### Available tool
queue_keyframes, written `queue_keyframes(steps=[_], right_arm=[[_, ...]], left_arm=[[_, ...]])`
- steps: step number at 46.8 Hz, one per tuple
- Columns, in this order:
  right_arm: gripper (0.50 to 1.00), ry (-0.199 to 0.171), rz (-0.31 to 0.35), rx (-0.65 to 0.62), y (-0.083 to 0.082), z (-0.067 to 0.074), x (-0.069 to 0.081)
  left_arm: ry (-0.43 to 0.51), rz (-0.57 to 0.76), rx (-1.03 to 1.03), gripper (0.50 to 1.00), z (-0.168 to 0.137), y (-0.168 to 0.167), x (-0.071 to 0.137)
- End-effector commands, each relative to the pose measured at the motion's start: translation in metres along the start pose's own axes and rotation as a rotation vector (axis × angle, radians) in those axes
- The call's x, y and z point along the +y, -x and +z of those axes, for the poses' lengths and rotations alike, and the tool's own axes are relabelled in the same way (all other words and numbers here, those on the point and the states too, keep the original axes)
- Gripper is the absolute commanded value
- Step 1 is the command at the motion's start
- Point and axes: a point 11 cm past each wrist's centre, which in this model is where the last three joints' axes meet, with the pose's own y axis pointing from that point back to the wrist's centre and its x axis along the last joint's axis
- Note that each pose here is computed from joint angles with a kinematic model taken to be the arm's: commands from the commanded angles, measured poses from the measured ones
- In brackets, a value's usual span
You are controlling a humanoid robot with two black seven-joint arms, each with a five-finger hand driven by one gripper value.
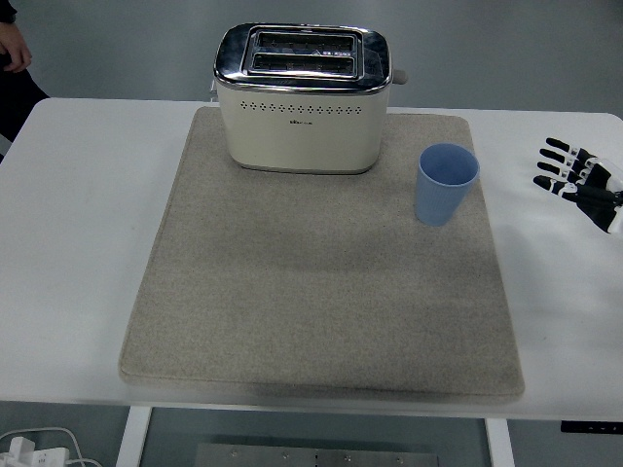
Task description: Put the water cup in front of the bread machine
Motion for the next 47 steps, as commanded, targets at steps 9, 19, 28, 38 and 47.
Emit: queue_keyframes(steps=[9, 19, 28, 38, 47], right_arm=[[0.928, 0.002, -0.09, -0.033, 0.023, 0.0, -0.003], [0.928, -0.005, -0.116, 0.005, 0.041, -0.011, -0.004], [0.928, -0.013, -0.128, 0.042, 0.05, -0.017, -0.008], [0.928, -0.024, -0.159, 0.046, 0.068, -0.02, -0.011], [0.928, -0.043, -0.182, 0.088, 0.079, -0.019, -0.012]], left_arm=[[0.0, 0.0, -0.001, 1.0, 0.0, 0.0, 0.0], [0.0, 0.0, -0.001, 1.0, 0.0, 0.0, 0.0], [0.0, 0.0, -0.003, 0.999, 0.0, 0.0, 0.0], [0.0, 0.0, -0.001, 1.0, 0.0, 0.0, 0.0], [0.0, 0.0, 0.0, 1.0, 0.0, 0.0, 0.0]])
